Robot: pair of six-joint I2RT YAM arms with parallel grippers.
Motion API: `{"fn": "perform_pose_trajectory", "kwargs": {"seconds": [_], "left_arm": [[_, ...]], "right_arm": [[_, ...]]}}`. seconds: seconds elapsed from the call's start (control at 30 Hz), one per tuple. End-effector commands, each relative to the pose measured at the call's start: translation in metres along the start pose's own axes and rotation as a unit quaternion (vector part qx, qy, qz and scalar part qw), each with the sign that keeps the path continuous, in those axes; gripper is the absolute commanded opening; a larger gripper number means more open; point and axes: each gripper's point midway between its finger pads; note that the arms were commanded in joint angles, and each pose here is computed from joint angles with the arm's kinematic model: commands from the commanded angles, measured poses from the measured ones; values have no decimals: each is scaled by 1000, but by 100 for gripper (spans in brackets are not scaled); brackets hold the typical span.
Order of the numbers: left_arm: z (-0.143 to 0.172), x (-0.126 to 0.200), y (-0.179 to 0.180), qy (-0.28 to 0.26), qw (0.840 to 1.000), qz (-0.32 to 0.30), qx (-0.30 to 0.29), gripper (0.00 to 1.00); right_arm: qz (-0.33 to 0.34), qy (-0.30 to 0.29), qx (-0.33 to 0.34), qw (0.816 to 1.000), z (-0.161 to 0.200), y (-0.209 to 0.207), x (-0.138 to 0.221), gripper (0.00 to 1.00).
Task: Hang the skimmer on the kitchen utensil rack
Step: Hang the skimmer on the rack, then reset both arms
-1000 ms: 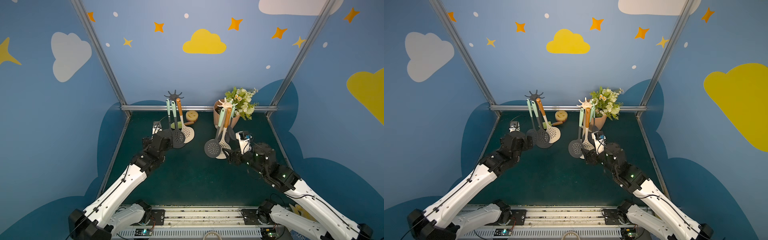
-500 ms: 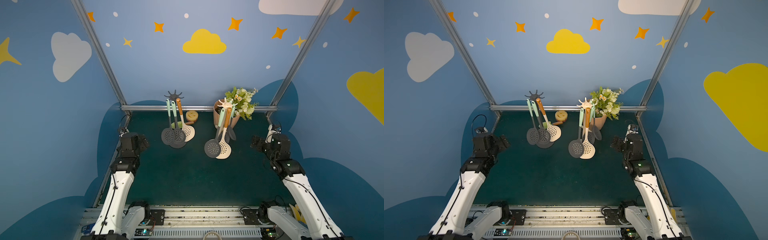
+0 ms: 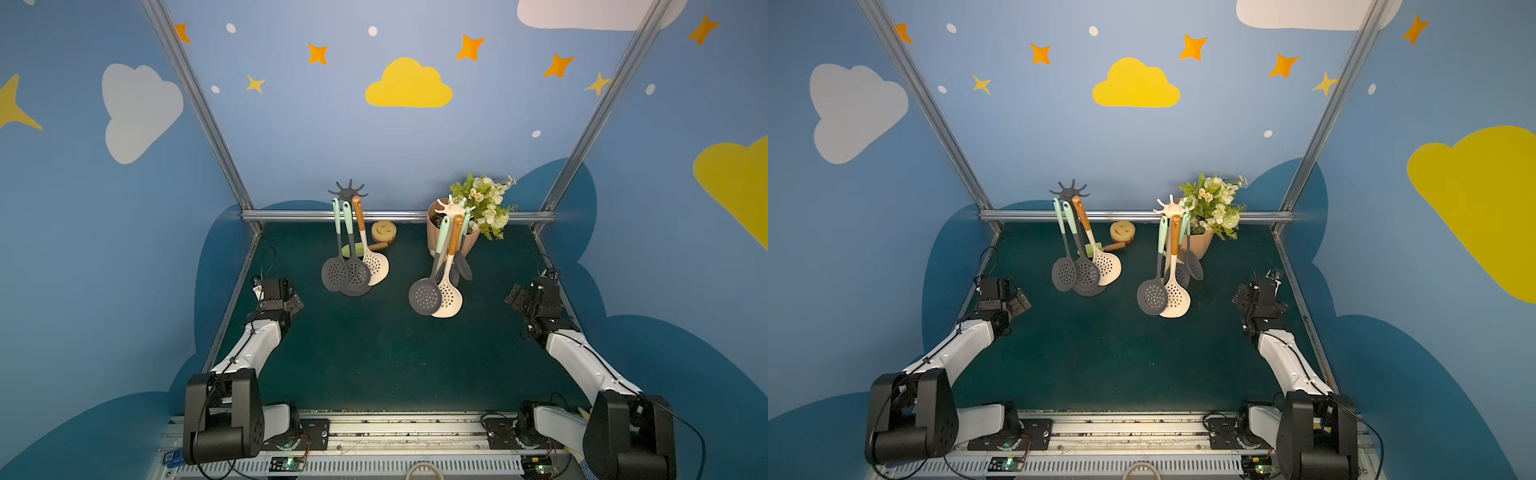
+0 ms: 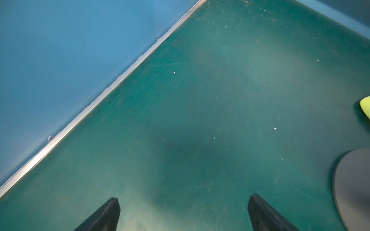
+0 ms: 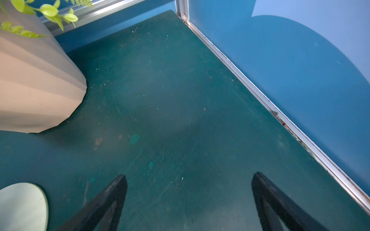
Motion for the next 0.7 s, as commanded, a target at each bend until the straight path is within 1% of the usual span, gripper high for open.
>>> {"fn": "perform_pose_trajectory", "kwargs": {"seconds": [0.0, 0.07, 0.23, 0.37, 0.43, 0.5, 0.53, 0.6, 0.63, 0.67], "left_arm": [[-15, -8, -4, -41, 999, 7, -5, 100], [-12, -11, -10, -44, 999, 22, -5, 100], [-13, -16, -24, -57, 997, 59, -4, 100], [-12, -24, -34, -67, 993, 97, 0, 100], [-18, -23, -40, -83, 990, 117, -1, 100], [-25, -21, -44, -113, 985, 128, 2, 100], [-27, -21, -47, -120, 984, 135, -7, 100], [-31, -23, -51, -124, 982, 142, -21, 100], [-34, -21, -52, -141, 979, 144, -26, 100], [-32, -22, -51, -158, 977, 145, -17, 100]], "right_arm": [[-23, -2, 23, 999, 6, 8, -12, 96], [-38, 13, 36, 999, 14, 14, -17, 96], [-71, 27, 65, 995, 31, 25, -32, 96], [-78, 7, 82, 994, 32, 26, -34, 96], [-84, -5, 83, 993, 29, 27, -33, 96], [-103, -24, 81, 991, 26, 32, -30, 96], [-109, -27, 81, 990, 26, 33, -30, 96], [-112, -15, 85, 990, 28, 37, -34, 96], [-107, -12, 83, 991, 27, 36, -37, 96], [-108, -10, 84, 991, 27, 37, -37, 96]]}}
Point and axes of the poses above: each gripper's point midway between its finger pads, its own x axis back along the fingers, its own y axis along the line the jaws close on, z = x × y, and after that the axes turned 15 degrees about -x, right-handed
